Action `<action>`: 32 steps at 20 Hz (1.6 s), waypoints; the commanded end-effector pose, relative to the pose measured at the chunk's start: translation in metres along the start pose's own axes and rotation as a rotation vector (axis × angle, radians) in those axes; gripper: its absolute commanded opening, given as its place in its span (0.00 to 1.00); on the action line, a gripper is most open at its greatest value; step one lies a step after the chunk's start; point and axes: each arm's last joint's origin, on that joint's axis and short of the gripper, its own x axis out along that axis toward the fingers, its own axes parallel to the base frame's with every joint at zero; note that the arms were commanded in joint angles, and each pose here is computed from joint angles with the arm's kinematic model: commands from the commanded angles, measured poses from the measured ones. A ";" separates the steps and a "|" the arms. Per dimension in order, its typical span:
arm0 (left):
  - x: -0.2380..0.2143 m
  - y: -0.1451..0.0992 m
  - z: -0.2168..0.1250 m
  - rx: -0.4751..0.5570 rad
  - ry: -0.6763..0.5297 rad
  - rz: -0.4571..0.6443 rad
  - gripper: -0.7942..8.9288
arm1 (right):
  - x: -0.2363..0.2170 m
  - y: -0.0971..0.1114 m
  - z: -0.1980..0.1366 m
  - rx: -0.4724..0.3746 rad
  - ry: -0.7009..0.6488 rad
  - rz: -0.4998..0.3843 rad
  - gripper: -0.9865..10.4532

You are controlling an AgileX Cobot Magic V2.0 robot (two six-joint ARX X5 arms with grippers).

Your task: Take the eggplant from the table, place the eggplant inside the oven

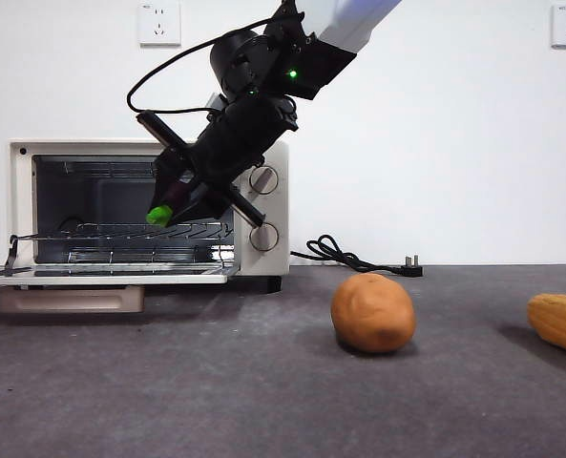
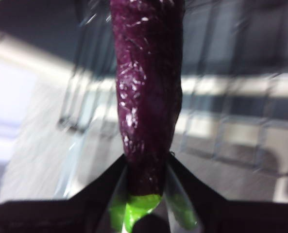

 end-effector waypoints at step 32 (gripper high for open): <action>0.000 0.001 -0.001 0.012 0.005 0.011 0.08 | 0.009 0.011 0.000 -0.068 -0.217 -0.086 0.34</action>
